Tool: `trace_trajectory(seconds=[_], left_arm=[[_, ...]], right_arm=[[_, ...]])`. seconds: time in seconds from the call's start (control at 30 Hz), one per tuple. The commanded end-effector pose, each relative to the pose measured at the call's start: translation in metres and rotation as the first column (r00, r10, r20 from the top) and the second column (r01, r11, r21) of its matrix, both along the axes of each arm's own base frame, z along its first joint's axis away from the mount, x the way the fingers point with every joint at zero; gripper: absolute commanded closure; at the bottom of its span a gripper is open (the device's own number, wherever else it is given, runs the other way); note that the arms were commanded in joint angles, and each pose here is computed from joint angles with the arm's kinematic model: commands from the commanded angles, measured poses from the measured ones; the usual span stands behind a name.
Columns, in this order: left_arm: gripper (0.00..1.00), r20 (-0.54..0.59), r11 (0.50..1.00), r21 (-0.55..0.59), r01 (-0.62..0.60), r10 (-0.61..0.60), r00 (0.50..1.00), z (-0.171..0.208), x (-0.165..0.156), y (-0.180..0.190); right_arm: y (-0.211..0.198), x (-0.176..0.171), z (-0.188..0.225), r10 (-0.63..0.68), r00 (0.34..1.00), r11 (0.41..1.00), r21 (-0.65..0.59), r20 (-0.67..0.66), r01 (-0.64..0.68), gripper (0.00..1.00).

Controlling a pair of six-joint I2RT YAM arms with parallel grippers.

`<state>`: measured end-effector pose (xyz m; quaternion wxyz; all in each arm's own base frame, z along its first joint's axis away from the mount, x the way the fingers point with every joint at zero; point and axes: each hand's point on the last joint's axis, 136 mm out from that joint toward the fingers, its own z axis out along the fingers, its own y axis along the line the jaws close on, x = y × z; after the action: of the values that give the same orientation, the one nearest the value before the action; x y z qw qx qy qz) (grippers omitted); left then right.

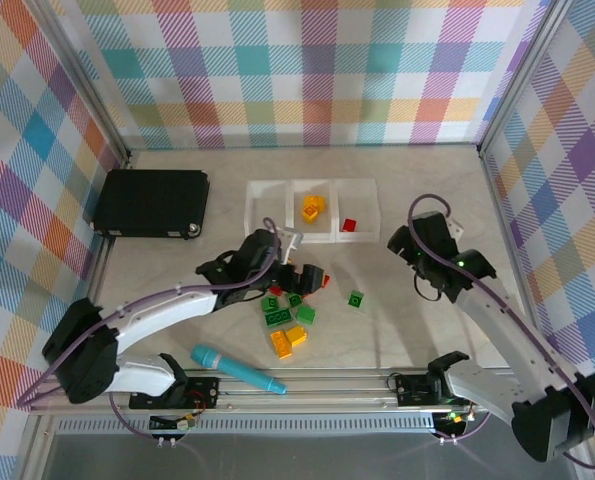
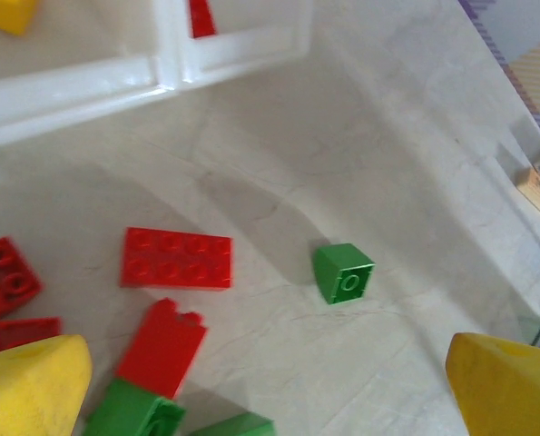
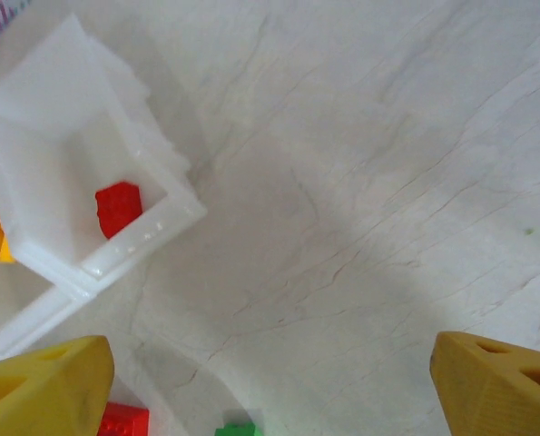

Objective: Sort the legos into containers by color
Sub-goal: Pick up the lego from the center of the table.

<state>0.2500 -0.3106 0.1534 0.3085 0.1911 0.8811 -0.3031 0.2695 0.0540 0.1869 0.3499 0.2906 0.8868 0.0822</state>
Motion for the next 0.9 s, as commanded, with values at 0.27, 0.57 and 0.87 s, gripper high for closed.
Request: trace_trajectory(seconds=[0.27, 0.57, 0.87], left_arm=[[0.02, -0.096, 0.957, 0.27, 0.105, -0.082, 0.992, -0.028, -0.038, -0.072], [0.08, -0.167, 0.93, 0.364, 0.059, 0.002, 0.986, -0.065, -0.035, -0.096], [0.08, -0.146, 0.902, 0.43, 0.043, 0.023, 0.989, -0.082, -0.026, -0.111]], right_arm=[[-0.028, -0.024, 0.013, -0.011, 0.995, 0.998, -0.059, 0.102, 0.017, 0.08], [-0.031, -0.03, 0.015, 0.012, 0.994, 0.997, -0.081, 0.108, -0.004, 0.08], [-0.035, -0.038, 0.011, 0.011, 0.993, 0.997, -0.082, 0.116, -0.002, 0.08]])
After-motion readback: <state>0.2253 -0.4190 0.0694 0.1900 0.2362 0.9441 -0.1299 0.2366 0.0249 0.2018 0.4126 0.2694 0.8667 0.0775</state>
